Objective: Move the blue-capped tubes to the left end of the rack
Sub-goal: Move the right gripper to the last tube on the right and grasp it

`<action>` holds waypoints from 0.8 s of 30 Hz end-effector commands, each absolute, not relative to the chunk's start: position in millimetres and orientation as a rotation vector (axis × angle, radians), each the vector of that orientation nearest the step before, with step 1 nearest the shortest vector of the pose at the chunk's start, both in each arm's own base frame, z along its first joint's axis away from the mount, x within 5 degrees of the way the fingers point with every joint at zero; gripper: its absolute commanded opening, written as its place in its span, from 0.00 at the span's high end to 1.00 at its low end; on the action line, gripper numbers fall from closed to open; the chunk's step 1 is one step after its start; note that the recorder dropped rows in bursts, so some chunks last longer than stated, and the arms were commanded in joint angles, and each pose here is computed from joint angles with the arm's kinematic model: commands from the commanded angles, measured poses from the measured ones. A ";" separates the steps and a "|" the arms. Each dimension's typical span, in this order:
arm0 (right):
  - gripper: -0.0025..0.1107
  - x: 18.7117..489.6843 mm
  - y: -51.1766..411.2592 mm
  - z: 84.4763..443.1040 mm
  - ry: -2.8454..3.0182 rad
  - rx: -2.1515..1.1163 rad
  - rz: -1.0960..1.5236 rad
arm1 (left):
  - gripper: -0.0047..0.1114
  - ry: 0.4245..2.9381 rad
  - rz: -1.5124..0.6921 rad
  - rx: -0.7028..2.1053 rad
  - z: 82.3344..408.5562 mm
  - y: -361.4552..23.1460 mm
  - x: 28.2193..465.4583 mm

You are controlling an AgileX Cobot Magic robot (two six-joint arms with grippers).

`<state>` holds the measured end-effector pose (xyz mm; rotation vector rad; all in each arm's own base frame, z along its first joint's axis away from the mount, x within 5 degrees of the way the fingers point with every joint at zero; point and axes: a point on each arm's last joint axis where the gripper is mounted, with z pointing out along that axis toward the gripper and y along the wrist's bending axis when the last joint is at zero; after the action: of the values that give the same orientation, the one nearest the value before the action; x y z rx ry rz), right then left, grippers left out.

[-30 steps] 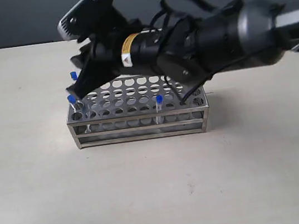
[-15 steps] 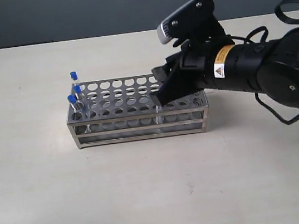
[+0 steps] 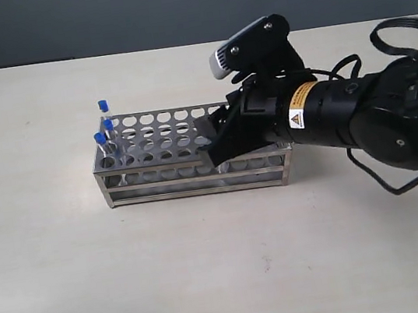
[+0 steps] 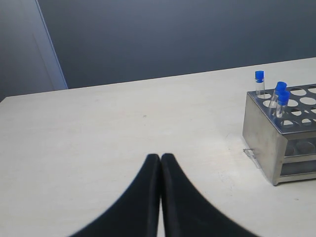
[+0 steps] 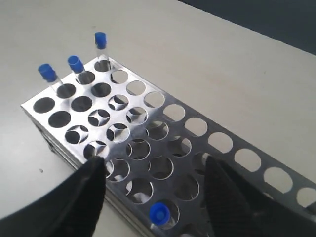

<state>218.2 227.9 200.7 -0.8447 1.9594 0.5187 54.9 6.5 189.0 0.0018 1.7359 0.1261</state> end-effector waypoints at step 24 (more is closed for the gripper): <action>0.98 231.5 245.4 188.1 1.877 -0.850 0.554 | 0.95 1.726 0.117 0.003 191.3 6.0 55.1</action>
<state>228.5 240.3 161.9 -0.8652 1.9902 0.5236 54.9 6.5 189.0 0.0018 1.7359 0.1261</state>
